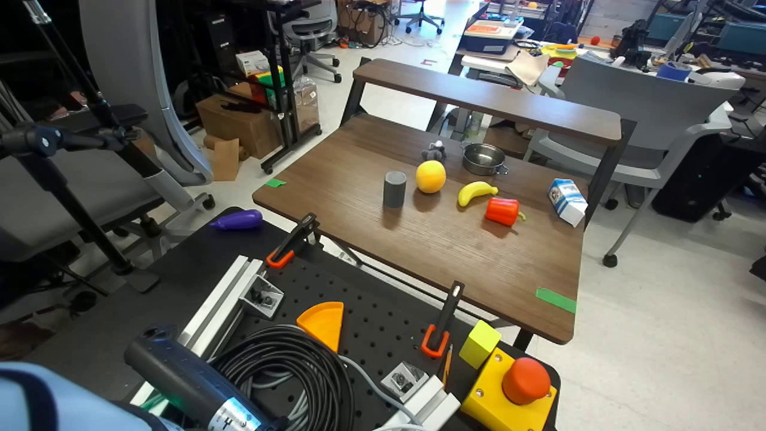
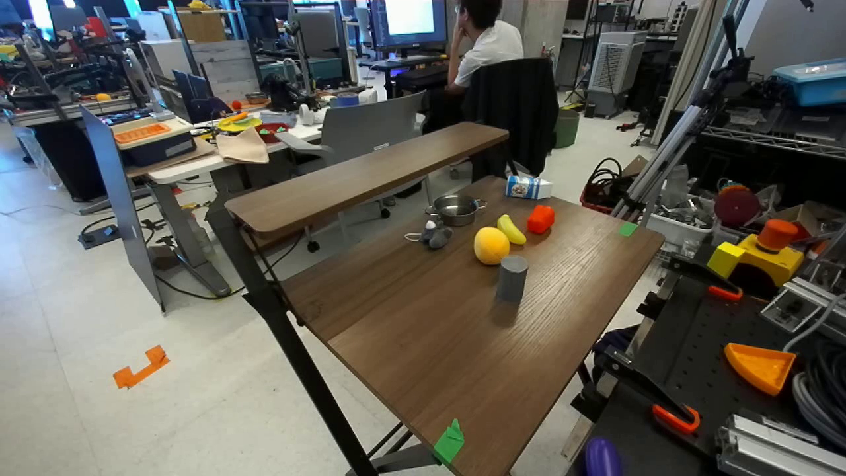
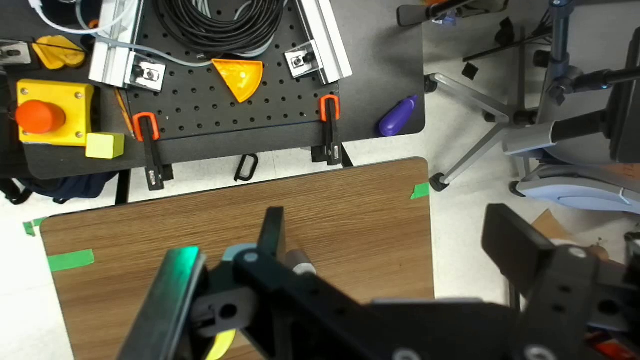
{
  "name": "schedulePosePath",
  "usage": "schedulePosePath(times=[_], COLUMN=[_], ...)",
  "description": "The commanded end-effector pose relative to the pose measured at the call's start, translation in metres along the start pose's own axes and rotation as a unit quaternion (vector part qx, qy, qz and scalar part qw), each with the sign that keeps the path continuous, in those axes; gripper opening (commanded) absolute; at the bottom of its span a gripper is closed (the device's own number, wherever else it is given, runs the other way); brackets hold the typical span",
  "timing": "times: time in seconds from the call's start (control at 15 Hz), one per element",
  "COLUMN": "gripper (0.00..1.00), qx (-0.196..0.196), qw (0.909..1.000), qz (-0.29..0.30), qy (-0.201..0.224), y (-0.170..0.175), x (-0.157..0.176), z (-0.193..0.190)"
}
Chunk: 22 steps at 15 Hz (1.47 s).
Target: Pick up the orange toy and put it in the silver pot.
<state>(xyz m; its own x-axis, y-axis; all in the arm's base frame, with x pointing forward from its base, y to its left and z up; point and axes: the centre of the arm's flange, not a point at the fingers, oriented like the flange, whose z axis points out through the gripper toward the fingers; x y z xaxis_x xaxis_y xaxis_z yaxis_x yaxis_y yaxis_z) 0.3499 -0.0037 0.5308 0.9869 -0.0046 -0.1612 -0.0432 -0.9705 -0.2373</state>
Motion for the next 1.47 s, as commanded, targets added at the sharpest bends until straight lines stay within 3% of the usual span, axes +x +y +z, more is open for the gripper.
schedulePosePath(times=[0.0, 0.27, 0.47, 0.73, 1.07, 1.4], gripper=[1.0, 1.0, 1.0, 1.0, 1.0, 1.0], qx=[0.0, 0.022, 0.054, 0.105, 0.154, 0.193], qw=[1.0, 0.9995, 0.996, 0.9794, 0.9401, 0.8814], qz=[0.0, 0.011, 0.038, 0.084, 0.17, 0.27], qy=[0.0, 0.02, 0.06, 0.15, 0.252, 0.336], y=[0.0, 0.004, 0.016, 0.046, 0.098, 0.149], x=[0.0, 0.005, 0.016, 0.04, 0.068, 0.096], z=[0.0, -0.003, -0.008, -0.01, 0.004, 0.039])
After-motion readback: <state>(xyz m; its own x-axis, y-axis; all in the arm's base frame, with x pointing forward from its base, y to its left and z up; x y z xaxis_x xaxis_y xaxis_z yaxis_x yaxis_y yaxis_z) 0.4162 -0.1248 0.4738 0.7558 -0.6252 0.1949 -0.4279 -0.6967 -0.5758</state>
